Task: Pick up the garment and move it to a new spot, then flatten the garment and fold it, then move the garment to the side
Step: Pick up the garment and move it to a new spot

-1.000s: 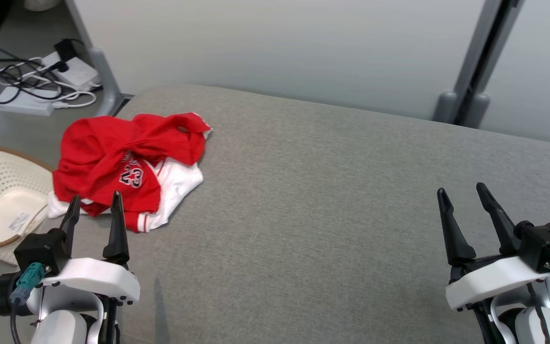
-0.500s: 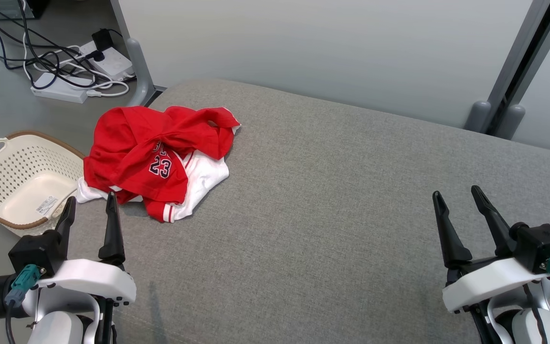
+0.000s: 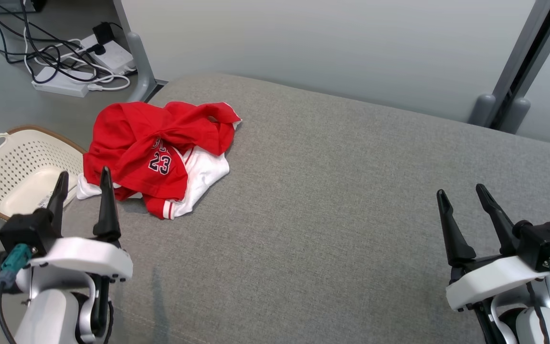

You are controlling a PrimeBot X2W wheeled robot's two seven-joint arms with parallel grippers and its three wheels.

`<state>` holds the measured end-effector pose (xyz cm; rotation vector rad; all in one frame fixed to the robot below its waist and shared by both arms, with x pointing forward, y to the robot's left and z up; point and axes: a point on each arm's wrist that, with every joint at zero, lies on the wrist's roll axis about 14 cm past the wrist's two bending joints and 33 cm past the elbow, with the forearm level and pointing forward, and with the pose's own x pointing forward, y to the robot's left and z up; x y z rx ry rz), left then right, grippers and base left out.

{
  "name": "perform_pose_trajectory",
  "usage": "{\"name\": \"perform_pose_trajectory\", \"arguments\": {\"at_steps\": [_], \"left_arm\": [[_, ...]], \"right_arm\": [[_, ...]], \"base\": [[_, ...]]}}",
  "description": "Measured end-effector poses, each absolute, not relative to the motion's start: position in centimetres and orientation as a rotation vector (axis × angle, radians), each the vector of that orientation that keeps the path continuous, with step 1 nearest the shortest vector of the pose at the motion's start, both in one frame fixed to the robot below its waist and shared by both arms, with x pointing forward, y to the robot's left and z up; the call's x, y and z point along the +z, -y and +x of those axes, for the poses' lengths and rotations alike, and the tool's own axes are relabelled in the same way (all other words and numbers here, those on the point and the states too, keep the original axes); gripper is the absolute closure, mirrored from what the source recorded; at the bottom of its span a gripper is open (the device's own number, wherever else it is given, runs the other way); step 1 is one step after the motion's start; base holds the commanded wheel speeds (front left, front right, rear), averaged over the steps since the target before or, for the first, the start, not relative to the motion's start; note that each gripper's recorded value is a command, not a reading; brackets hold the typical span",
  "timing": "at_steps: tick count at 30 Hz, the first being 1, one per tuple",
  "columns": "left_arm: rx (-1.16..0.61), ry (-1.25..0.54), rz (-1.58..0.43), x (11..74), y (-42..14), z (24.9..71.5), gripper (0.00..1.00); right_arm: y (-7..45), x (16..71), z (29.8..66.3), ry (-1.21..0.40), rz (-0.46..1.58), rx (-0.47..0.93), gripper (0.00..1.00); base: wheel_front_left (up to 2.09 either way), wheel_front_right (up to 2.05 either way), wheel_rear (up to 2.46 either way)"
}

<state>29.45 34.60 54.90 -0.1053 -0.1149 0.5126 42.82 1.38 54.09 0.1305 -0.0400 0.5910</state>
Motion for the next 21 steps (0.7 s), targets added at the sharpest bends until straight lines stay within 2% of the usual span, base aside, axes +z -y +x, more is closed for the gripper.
{"name": "perform_pose_trajectory", "arguments": {"at_steps": [7, 12, 21], "left_arm": [[0.492, 0.107, -0.093, 55.6, -35.6, 33.5, 0.00], [0.479, 0.007, -0.086, 53.2, -36.6, 36.4, 0.00], [0.468, -0.276, -0.120, 45.0, -37.7, 41.3, 0.00]], "right_arm": [[-0.8, 53.6, 44.2, 0.027, 0.112, 0.569, 0.00], [0.3, 52.6, 45.4, 0.001, 0.105, 0.541, 0.00], [3.3, 49.5, 47.9, -0.059, 0.097, 0.462, 0.00]], "base": [[0.00, 0.00, 0.00], [0.00, 0.00, 0.00], [0.00, 0.00, 0.00]]}}
